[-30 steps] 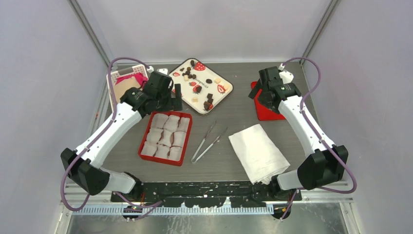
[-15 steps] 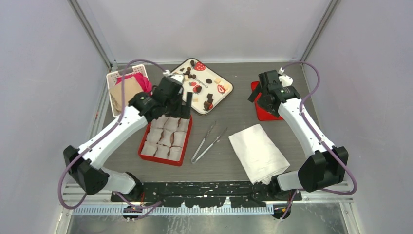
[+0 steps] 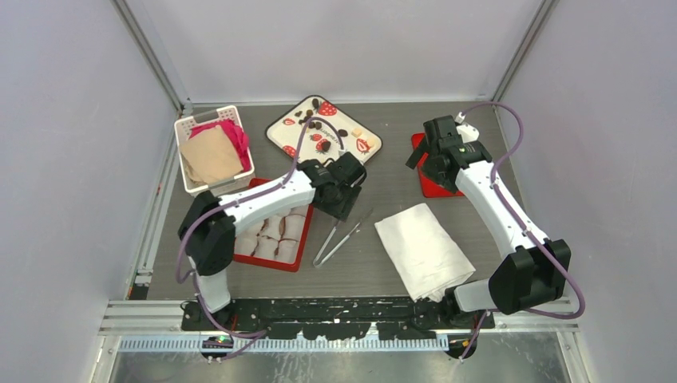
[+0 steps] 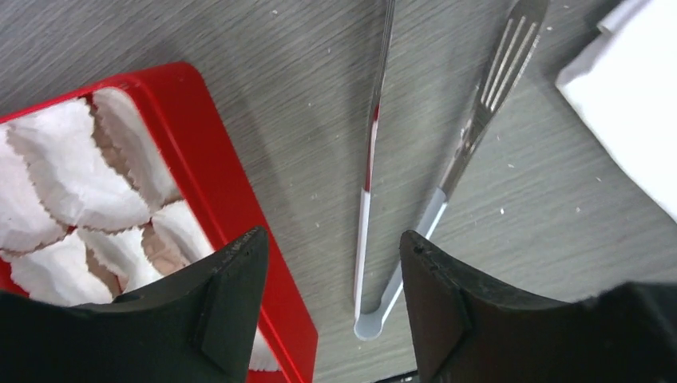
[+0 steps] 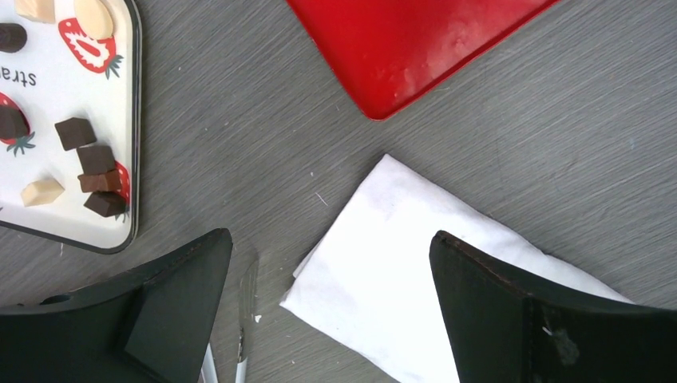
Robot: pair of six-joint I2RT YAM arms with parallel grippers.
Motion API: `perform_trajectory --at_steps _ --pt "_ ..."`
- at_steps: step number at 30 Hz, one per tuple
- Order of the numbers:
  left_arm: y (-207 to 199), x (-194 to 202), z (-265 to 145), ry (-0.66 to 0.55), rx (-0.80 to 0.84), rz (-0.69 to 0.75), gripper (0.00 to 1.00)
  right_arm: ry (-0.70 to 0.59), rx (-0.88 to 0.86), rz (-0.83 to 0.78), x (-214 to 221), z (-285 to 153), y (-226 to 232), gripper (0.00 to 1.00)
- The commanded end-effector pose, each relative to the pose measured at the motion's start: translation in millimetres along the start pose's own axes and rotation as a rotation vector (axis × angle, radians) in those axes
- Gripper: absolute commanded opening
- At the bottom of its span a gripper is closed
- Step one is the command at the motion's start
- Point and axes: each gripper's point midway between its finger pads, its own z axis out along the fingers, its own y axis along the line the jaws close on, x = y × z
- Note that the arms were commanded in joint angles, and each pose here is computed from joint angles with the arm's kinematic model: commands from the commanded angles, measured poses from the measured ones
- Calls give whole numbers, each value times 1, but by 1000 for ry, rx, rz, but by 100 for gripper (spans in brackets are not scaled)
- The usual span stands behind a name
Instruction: Pack the chocolate
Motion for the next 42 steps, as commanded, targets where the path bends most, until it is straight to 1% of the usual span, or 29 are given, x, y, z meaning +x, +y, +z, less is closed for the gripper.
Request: perform_trajectory --at_steps 1,3,7,12,14,16,22,26,27,28,31,33,37,42 --pt "-11 -22 13 -42 4 -70 59 -13 -17 17 -3 -7 0 100" --pt "-11 -18 22 -14 -16 -81 56 -12 -9 9 -3 -7 -3 100" --pt "-16 -7 39 20 -27 -97 55 -8 -2 -4 -2 -7 -5 100" --pt "-24 4 60 59 -27 -140 49 13 -5 -15 2 -9 -5 100" --pt "-22 7 67 72 -54 -157 43 19 -7 -22 3 -10 -6 100" --pt "-21 12 73 89 -77 -174 39 25 -10 -27 4 -12 -7 100" --pt "-22 23 87 140 -119 -238 24 28 -30 -41 10 -21 -14 100" --pt "-23 29 92 167 -149 -300 10 19 -51 -40 19 -28 -24 100" --pt "-22 27 90 168 -162 -316 3 16 -53 -39 21 -29 -27 100" --pt "-20 27 87 175 -178 -328 0 12 -58 -42 22 -32 -30 99" --pt "-13 19 73 166 -246 -402 0 -1 -75 -47 23 -41 -34 99" --pt "-8 13 61 159 -300 -482 0 -11 -101 -49 21 -48 -33 99" --pt "-4 27 51 210 -395 -633 0 -15 -127 -39 20 -63 -35 99" --pt "-20 50 62 286 -382 -799 0 10 -157 -24 33 -80 -46 98"
